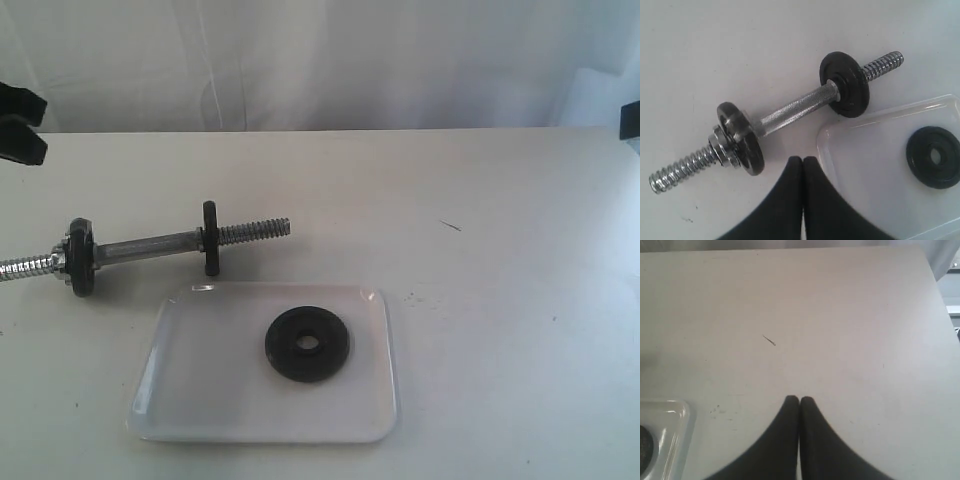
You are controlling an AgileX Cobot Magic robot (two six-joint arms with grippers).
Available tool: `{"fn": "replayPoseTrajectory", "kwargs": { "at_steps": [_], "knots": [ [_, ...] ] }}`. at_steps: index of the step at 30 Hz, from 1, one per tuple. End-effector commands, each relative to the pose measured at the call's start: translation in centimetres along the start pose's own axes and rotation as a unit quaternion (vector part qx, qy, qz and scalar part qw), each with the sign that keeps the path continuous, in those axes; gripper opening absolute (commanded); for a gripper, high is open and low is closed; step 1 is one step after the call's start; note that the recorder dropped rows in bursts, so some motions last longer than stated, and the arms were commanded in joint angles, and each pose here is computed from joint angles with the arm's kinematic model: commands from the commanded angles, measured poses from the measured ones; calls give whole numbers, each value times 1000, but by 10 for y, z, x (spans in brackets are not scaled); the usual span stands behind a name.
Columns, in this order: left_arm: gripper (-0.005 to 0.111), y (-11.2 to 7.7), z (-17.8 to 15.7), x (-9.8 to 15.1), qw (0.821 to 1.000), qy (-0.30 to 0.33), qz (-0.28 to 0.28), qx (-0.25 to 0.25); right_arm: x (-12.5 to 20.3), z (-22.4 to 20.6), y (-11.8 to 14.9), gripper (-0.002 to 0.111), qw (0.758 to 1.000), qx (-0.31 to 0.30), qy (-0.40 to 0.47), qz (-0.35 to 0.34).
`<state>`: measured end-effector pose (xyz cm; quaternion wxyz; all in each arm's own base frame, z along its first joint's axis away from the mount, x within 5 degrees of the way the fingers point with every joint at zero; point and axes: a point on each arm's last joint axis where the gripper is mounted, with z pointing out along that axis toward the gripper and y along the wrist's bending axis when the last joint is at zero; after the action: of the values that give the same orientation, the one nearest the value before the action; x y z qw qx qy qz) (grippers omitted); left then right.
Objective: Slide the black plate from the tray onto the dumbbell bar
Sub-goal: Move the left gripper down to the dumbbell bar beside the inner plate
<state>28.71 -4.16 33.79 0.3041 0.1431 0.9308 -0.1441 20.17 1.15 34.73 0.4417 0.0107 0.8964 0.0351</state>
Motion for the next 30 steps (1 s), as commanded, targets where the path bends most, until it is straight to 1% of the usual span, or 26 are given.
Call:
{"fn": "replayPoseTrajectory", "kwargs": {
  "at_steps": [1, 3, 6, 7, 9, 10, 12, 13, 14, 15, 17, 19, 22, 25, 30],
  "knots": [
    [0, 2, 16, -20, 998, 36, 48, 32, 1, 9, -1, 0, 1000, 2, 15, -8],
    [0, 7, 27, -31, 996, 59, 57, 45, 2, 14, 1, 0, 1000, -8, 23, 5],
    [0, 14, 46, -44, 990, 85, 86, 67, 2, 17, 4, 0, 999, -23, 27, -13],
    [0, 15, 50, -45, 989, 86, 93, 71, 2, 17, 4, 0, 999, -23, 27, -13],
    [0, 19, 66, -45, 984, 89, 127, 84, 1, 17, 4, 0, 999, -23, 23, -13],
    [3, 22, 78, -43, 982, 97, 135, 93, 0, 17, 4, 0, 1000, -23, 15, -13],
    [17, 25, 94, -40, 981, 109, 121, 109, 0, 17, 4, 0, 999, -24, 13, -19],
    [30, 26, 100, -39, 980, 114, 116, 113, 0, 17, 4, 0, 999, -25, 13, -18],
    [36, 27, 101, -39, 980, 115, 113, 114, 0, 17, 4, 0, 999, -25, 13, -18],
    [46, 26, 101, -39, 981, 113, 109, 117, -1, 17, 5, 0, 999, -26, 11, -17],
    [57, 23, 101, -41, 981, 103, 105, 129, -2, 17, 5, 0, 1000, -26, 6, -16],
    [65, 19, 101, -40, 976, 107, 129, 142, -2, 17, 5, 0, 1000, -27, 6, -15],
    [68, 16, 101, -38, 970, 112, 151, 152, -2, 17, 6, 0, 999, -31, 7, -9],
    [69, 11, 101, -40, 966, 102, 171, 165, -2, 17, 6, 0, 999, -33, 4, -6],
    [69, 5, 100, -41, 952, 79, 218, 198, -2, 17, 6, 0, 999, -33, 4, -6]
  ]
}}
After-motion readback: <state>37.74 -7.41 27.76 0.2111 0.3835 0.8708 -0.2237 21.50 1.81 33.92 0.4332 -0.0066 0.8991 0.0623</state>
